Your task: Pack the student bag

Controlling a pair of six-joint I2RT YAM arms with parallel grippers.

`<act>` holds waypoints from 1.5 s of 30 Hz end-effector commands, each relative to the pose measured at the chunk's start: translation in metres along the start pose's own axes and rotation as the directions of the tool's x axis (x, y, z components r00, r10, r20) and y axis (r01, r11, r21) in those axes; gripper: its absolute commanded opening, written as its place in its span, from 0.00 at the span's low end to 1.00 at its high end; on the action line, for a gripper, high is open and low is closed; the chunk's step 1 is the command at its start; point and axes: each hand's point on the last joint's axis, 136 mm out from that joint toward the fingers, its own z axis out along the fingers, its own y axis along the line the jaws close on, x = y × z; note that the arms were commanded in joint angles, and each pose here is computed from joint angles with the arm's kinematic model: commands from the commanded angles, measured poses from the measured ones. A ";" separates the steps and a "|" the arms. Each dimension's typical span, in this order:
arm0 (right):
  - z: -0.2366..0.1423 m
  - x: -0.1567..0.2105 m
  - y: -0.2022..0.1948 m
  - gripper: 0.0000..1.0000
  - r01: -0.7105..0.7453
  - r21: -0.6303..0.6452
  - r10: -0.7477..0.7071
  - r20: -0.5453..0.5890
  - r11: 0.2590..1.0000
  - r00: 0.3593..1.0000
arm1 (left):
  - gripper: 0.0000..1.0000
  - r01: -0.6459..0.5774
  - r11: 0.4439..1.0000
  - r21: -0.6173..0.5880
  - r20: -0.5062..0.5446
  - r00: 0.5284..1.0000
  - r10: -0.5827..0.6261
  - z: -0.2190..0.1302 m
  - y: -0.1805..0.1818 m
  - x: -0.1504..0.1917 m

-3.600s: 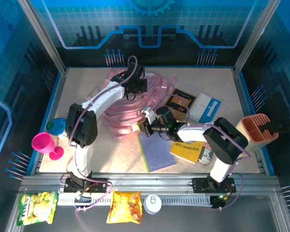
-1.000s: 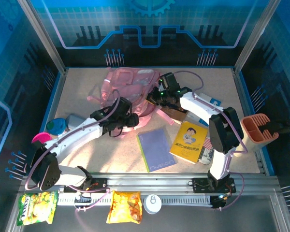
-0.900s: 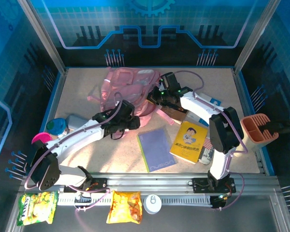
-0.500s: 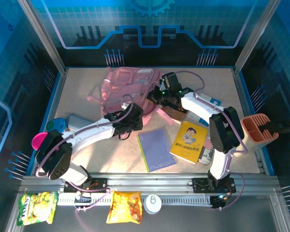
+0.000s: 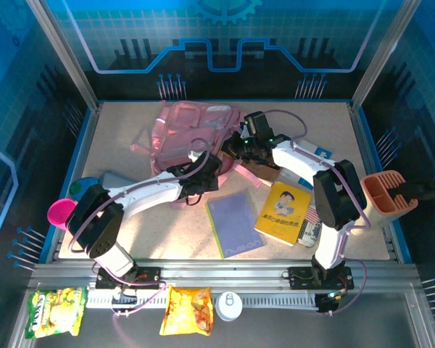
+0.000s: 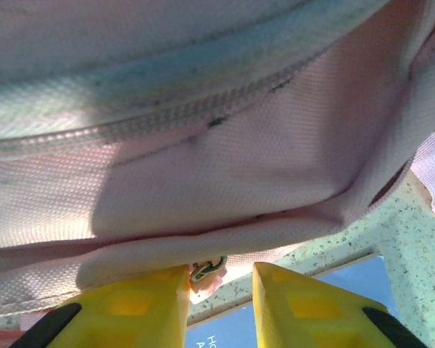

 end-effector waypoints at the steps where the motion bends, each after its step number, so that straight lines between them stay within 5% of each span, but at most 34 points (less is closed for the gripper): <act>1: -0.026 -0.008 0.041 0.00 0.063 -0.125 -0.058 0.041 0.990 0.997 | 0.28 -0.018 0.999 -0.039 0.013 1.000 0.019 0.001 0.000 -0.005; 14: -0.026 -0.015 0.029 0.00 0.066 -0.084 -0.060 0.069 0.994 0.996 | 0.06 0.000 0.987 -0.158 -0.019 1.000 -0.003 -0.008 0.024 0.002; 24: -0.023 -0.017 0.022 0.00 0.061 -0.069 -0.056 0.072 0.996 0.996 | 0.08 0.010 0.960 -0.280 -0.028 0.999 -0.018 -0.022 0.052 0.006; 39: -0.021 -0.014 0.019 0.00 0.057 -0.073 -0.052 0.061 0.996 0.997 | 0.15 -0.028 0.979 -0.204 -0.067 0.998 0.014 0.001 0.030 0.009; 45: -0.020 -0.016 0.015 0.00 0.066 -0.060 -0.062 0.067 0.996 0.996 | 0.01 -0.037 0.975 -0.219 -0.069 0.997 0.022 -0.005 0.033 0.006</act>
